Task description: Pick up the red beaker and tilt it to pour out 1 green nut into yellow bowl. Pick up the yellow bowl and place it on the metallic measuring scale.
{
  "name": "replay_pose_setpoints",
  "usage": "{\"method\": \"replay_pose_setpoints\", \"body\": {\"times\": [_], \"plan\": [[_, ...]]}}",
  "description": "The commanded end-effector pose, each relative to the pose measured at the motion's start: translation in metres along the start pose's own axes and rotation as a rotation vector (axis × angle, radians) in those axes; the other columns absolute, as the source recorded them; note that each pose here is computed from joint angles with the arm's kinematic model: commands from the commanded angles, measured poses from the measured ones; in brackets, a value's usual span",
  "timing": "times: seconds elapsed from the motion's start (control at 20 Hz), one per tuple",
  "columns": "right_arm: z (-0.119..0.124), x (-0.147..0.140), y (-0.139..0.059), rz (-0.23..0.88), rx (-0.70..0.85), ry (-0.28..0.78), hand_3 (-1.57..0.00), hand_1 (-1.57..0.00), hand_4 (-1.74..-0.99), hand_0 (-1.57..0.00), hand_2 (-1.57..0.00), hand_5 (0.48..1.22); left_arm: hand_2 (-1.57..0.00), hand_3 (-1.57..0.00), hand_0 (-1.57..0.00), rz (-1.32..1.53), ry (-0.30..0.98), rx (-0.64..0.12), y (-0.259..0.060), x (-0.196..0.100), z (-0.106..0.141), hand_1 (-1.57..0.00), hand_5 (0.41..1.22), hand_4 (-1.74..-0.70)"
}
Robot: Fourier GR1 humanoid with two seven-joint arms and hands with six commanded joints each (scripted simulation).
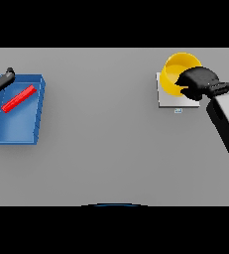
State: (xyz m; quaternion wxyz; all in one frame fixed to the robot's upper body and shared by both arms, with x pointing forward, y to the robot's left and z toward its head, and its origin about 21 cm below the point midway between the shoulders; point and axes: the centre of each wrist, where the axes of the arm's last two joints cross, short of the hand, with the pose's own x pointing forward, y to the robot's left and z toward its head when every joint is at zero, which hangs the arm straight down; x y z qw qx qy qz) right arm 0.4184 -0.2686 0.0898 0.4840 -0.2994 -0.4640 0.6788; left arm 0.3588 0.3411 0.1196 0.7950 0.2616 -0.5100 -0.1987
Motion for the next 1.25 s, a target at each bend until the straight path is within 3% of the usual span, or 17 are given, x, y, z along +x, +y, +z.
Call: {"method": "replay_pose_setpoints", "body": {"times": [0.0,0.25,0.35,0.4,0.5,0.6,0.7,0.8,0.95,1.2], "plan": [[-0.0008,-0.0001,0.0039,0.001,0.007,0.016,-1.38,-1.57,-1.741,-1.57,-1.38,1.221,0.0,0.0,0.0,0.005,0.001,-0.004,-0.0013,-0.0011,0.0005,0.0,0.807,-0.85],[-0.0028,-0.0048,0.0081,-0.012,0.026,0.016,-1.45,-1.57,-1.741,-1.57,-1.37,1.221,0.0,0.0,0.0,-0.001,-0.002,-0.004,-0.0016,-0.0068,0.0031,0.0,0.783,-0.84],[-0.0036,-0.0017,0.0056,-0.019,0.027,0.032,-1.25,-1.5,-1.741,-1.57,-1.44,1.221,0.0,0.0,0.0,-0.009,0.007,-0.007,-0.0022,-0.0035,-0.002,0.0,0.779,-0.84],[-0.0026,-0.0031,0.007,-0.023,0.037,0.022,-1.11,-1.43,-1.682,-1.56,-1.34,1.221,0.0,0.0,0.0,-0.009,0.009,-0.007,-0.0014,-0.0022,-0.0032,0.0,0.775,-0.84],[-0.0032,-0.0037,0.0047,-0.049,0.039,0.029,-0.82,-1.12,-1.592,-1.33,-1.01,1.074,0.0,0.0,0.0,-0.005,-0.009,-0.012,-0.0009,-0.0052,0.0006,0.0,0.774,-0.84],[-0.0021,-0.0032,0.0041,-0.085,0.047,0.041,-0.58,-0.81,-1.535,-0.95,-0.71,0.965,0.0,0.0,0.0,0.003,0.001,-0.013,-0.0016,-0.0049,-0.0002,0.0,0.768,-0.83],[-0.0028,-0.0025,0.007,-0.103,0.065,0.048,-0.39,-0.56,-1.496,-0.61,-0.47,0.89,0.0,0.0,0.0,0.01,0.0,-0.007,0.0004,-0.001,-0.0002,0.0,0.764,-0.84],[-0.0037,-0.0013,0.0078,-0.104,0.073,0.045,-0.26,-0.38,-1.476,-0.39,-0.3,0.847,0.0,0.0,0.0,-0.001,0.005,-0.011,0.0006,-0.0005,0.0005,0.0,0.754,-0.83],[-0.0031,-0.0046,0.0059,-0.07,0.086,0.052,-0.13,-0.19,-1.435,-0.2,-0.15,0.817,0.0,0.0,0.0,0.007,0.002,-0.009,-0.0016,-0.0031,-0.0002,0.0,0.752,-0.83],[-0.0048,-0.0049,0.0066,-0.074,0.116,0.063,-0.04,-0.06,-1.39,-0.06,-0.05,0.779,0.0,0.0,0.0,0.003,-0.004,-0.012,-0.0002,-0.0022,0.0026,0.0,0.76,-0.83]]}}
